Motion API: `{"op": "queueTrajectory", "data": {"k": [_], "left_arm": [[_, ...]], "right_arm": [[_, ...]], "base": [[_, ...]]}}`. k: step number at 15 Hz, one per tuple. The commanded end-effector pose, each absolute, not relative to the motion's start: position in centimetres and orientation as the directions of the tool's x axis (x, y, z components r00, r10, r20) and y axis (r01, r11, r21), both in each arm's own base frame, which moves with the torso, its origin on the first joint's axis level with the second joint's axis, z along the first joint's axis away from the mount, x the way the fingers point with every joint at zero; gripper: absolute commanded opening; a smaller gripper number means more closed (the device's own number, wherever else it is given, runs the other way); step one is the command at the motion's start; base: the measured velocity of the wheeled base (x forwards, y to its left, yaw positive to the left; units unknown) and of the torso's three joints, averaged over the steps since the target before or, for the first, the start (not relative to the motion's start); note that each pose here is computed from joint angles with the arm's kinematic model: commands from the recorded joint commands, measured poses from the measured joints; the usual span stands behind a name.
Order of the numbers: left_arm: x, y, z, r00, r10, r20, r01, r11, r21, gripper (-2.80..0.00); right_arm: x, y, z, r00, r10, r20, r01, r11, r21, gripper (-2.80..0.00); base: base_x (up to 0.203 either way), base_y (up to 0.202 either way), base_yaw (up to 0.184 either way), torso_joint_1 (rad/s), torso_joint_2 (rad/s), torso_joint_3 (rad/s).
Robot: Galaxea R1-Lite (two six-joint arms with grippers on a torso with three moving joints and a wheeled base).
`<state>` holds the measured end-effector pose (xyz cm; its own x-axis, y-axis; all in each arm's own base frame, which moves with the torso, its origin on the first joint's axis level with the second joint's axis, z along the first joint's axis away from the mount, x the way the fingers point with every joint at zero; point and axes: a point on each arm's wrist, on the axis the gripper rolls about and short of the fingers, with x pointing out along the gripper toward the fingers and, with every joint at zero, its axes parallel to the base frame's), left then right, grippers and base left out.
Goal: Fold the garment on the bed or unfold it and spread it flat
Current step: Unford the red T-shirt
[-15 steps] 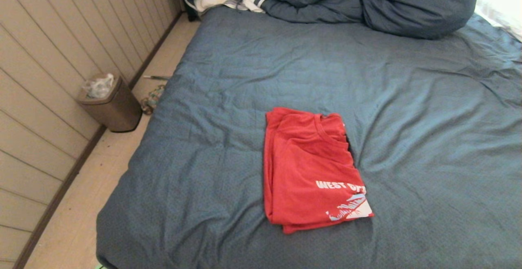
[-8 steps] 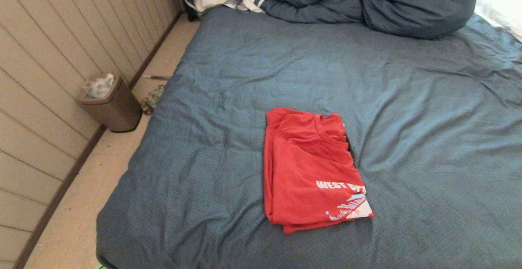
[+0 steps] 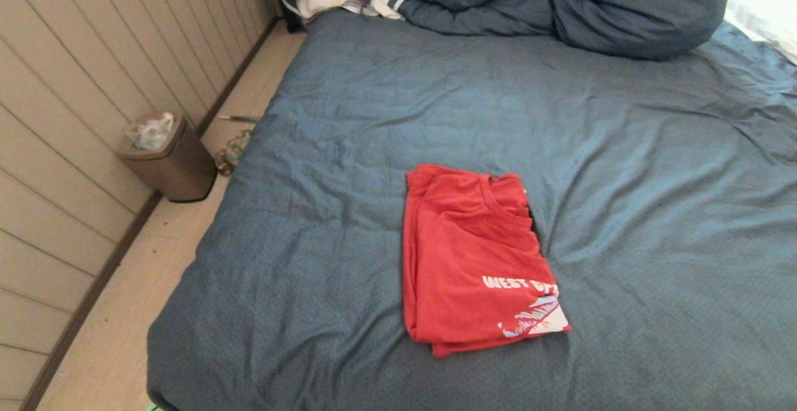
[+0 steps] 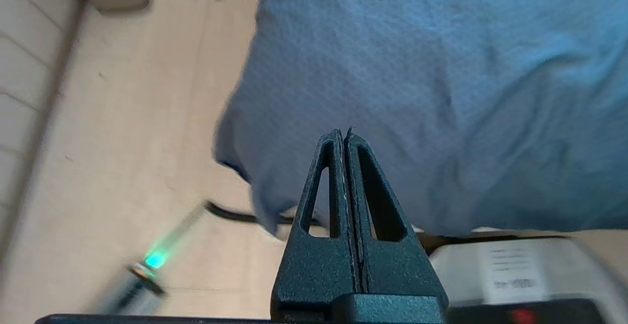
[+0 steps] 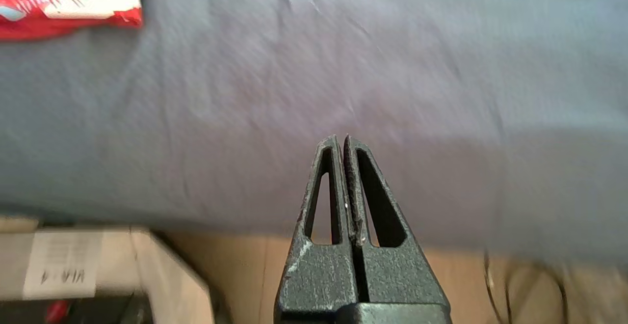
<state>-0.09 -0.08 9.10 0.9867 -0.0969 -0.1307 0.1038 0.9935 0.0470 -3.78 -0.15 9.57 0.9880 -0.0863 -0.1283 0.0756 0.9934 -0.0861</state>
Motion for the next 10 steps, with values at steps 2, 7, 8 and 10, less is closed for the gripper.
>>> {"op": "queueTrajectory", "data": {"k": [2,7,8,10], "left_arm": [[-1.6,-0.1,7.8,0.997,-0.076,0.022,0.071,0.984,0.165,-2.8],[-2.0,-0.2,7.2,0.997,-0.067,0.032,0.061,0.984,0.165,-2.8],[-2.0,-0.2,7.2,0.997,-0.067,0.032,0.061,0.985,0.161,-2.8],[-2.0,-0.1,7.2,0.998,-0.048,0.034,0.043,0.99,0.134,-2.8]], "right_arm": [[-2.3,0.0,7.5,1.0,-0.01,-0.027,0.008,0.997,-0.075,-2.8],[-2.2,0.0,7.3,1.0,-0.01,-0.026,0.01,1.0,-0.013,-2.8],[-2.2,0.0,7.3,1.0,-0.014,-0.025,0.014,1.0,-0.011,-2.8],[-2.2,0.0,7.3,1.0,-0.015,-0.026,0.015,1.0,-0.012,-2.8]], "base": [[0.0,0.0,0.0,0.0,0.0,0.0],[0.0,0.0,0.0,0.0,0.0,0.0],[0.0,0.0,0.0,0.0,0.0,0.0],[0.0,0.0,0.0,0.0,0.0,0.0]]}}
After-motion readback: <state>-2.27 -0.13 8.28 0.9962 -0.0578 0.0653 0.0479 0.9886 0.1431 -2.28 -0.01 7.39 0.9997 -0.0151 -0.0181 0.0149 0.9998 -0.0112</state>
